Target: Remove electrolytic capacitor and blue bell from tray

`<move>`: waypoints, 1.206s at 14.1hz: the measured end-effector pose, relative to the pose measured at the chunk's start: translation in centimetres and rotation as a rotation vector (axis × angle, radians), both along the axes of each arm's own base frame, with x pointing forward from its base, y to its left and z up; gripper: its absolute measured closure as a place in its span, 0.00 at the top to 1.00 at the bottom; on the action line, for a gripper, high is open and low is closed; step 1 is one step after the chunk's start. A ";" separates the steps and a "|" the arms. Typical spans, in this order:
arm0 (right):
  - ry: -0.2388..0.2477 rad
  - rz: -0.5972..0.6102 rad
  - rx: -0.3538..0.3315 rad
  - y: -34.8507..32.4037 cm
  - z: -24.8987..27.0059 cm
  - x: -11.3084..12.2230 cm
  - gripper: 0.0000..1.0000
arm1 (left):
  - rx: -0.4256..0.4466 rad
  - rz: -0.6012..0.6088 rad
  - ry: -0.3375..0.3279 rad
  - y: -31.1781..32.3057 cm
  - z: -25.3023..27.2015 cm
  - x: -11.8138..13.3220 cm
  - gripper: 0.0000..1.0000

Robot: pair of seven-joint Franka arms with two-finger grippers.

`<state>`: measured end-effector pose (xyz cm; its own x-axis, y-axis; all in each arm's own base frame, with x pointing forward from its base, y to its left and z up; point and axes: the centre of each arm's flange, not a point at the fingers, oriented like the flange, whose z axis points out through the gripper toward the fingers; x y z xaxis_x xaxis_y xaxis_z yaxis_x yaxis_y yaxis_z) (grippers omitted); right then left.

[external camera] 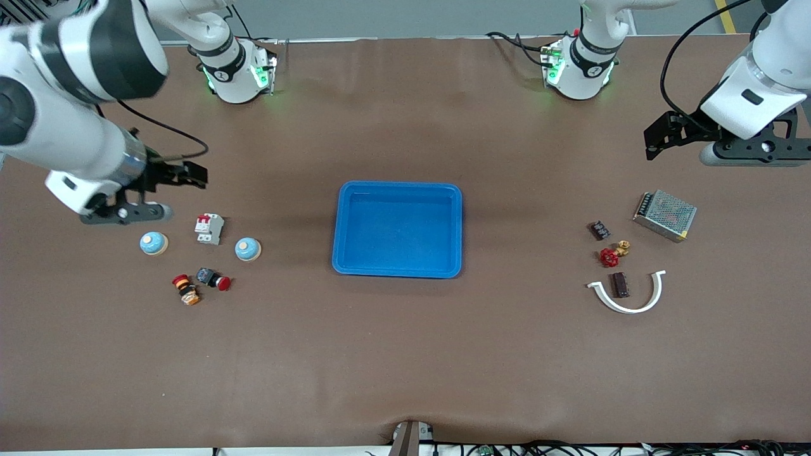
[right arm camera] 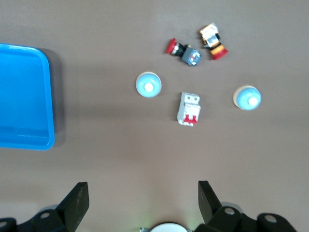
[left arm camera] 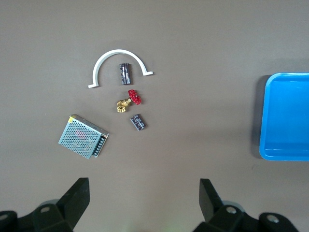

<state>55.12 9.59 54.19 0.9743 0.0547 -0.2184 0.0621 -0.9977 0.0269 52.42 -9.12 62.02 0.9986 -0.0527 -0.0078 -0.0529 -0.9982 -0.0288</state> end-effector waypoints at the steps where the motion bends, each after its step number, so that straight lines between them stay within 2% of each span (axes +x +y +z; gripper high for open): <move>1: -0.005 -0.009 0.002 -1.0 1.5 -0.7 1.00 | 0.000 0.000 0.000 0.0 0.0 0.0 1.00; 4: -0.064 0.000 0.003 -4.7 6.3 -2.9 1.00 | 0.000 0.001 -0.001 0.1 0.0 0.0 1.00; 6: -0.115 -0.043 0.008 -7.9 8.5 -3.7 1.00 | 0.000 0.002 -0.001 0.1 0.0 0.0 1.00; 11: -0.271 -0.148 0.003 -14.7 11.0 -2.7 1.00 | 0.000 0.003 -0.001 0.2 0.0 0.0 1.00; 12: -0.290 -0.160 0.001 -15.5 11.6 -2.6 1.00 | 0.000 0.003 -0.001 0.2 0.0 0.0 1.00; 14: -0.298 -0.162 0.000 -15.7 11.9 -2.4 1.00 | 0.000 0.003 -0.001 0.2 0.0 0.0 1.00; 17: -0.269 -0.143 0.001 -14.7 10.4 -1.3 1.00 | 0.000 0.003 -0.001 0.2 0.0 0.0 1.00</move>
<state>53.78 -5.11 64.59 0.9950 -0.0874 0.0489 -0.0886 -0.9958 0.0224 52.45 -8.96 62.05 0.9987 -0.0498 -0.0071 -0.0500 -0.9983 -0.0285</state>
